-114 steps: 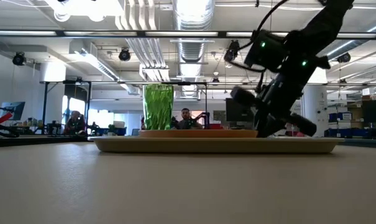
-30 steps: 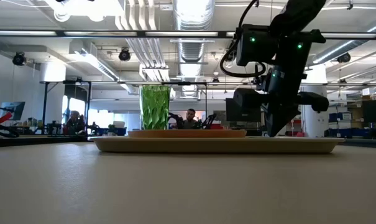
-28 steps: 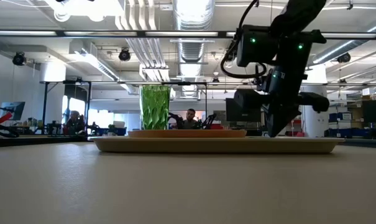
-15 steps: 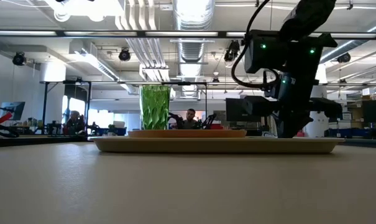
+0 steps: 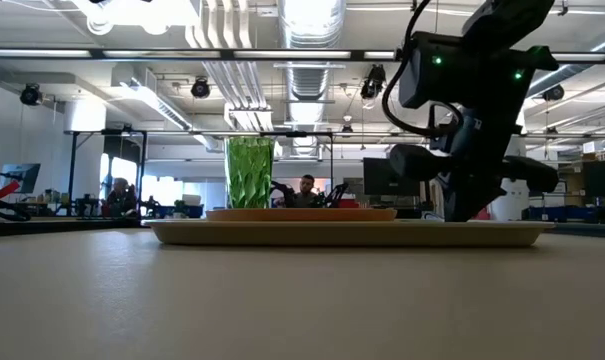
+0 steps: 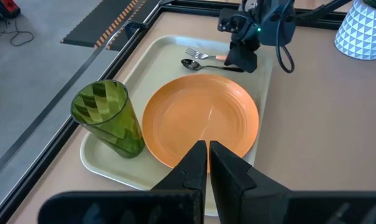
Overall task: Pick and place plate/cup/fork/spoon on tray
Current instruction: Put the black spoon on the light brown serving tray to the right of the orange plate, then move the light brown serving tray to the middle of the table
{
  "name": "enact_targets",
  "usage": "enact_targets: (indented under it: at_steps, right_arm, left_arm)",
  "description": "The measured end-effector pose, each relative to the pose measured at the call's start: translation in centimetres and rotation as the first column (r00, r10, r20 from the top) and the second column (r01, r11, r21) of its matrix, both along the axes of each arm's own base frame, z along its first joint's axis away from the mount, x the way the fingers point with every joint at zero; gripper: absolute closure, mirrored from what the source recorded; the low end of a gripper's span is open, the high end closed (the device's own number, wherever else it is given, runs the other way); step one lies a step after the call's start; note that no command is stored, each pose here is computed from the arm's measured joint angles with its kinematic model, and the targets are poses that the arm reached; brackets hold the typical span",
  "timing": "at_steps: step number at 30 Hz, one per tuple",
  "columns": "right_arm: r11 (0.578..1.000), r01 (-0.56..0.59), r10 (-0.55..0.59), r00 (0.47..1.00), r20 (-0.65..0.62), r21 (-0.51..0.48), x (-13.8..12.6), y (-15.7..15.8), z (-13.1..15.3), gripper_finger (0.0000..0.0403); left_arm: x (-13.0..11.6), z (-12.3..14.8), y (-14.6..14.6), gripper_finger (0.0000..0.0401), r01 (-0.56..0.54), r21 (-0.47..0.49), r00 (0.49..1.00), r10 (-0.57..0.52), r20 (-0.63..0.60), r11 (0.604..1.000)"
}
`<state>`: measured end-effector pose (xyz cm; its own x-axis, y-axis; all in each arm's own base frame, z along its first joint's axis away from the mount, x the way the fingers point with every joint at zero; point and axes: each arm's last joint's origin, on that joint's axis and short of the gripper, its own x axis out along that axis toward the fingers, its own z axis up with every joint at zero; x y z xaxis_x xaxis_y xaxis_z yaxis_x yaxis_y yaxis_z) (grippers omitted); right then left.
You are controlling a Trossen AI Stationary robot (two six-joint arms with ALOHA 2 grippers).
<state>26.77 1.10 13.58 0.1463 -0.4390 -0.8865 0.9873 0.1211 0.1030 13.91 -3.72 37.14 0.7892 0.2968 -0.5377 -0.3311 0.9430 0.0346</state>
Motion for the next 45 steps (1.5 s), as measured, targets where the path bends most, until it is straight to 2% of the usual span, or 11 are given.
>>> enact_targets:
  at_steps: [4,14,20,26,31,39,45]
  right_arm:
    - [1.0,0.006,-0.005,1.0,0.025,-0.029,0.1,0.4,0.0,0.0394]
    - [0.999,0.003,-0.004,1.0,-0.016,-0.035,-0.2,0.4,-0.2,0.0394]
    - [0.998,0.028,-0.029,0.999,-0.019,-0.056,0.6,0.5,-2.2,0.0394]
    - [0.998,0.031,-0.03,0.999,0.034,-0.057,2.3,0.9,-3.8,0.0394]
    - [0.999,0.005,-0.002,0.998,0.058,-0.053,3.1,1.1,-2.9,0.0394]
    - [0.999,-0.011,0.015,0.996,0.089,-0.046,3.1,1.1,-1.7,0.0394]
    - [0.996,-0.078,0.084,0.985,0.149,-0.042,2.9,1.2,0.9,0.0394]
  left_arm:
    - [0.0,0.0,0.0,0.0401,0.0,0.0,1.0,0.0,0.0,1.0]
    - [0.0,0.0,-0.1,0.0401,0.014,-0.011,1.0,-0.014,-0.004,1.0]
    - [0.0,0.0,-0.1,0.0401,0.016,-0.013,1.0,-0.016,-0.004,1.0]
    - [0.0,0.0,-0.1,0.0401,0.016,-0.013,1.0,-0.016,-0.005,1.0]
    - [0.0,0.0,-0.1,0.0401,0.016,-0.013,1.0,-0.017,-0.005,1.0]
    - [0.0,0.0,-0.1,0.0401,0.017,-0.013,1.0,-0.017,-0.006,1.0]
    - [-0.1,-0.2,0.0,0.0401,0.017,-0.006,0.999,-0.017,-0.027,1.0]
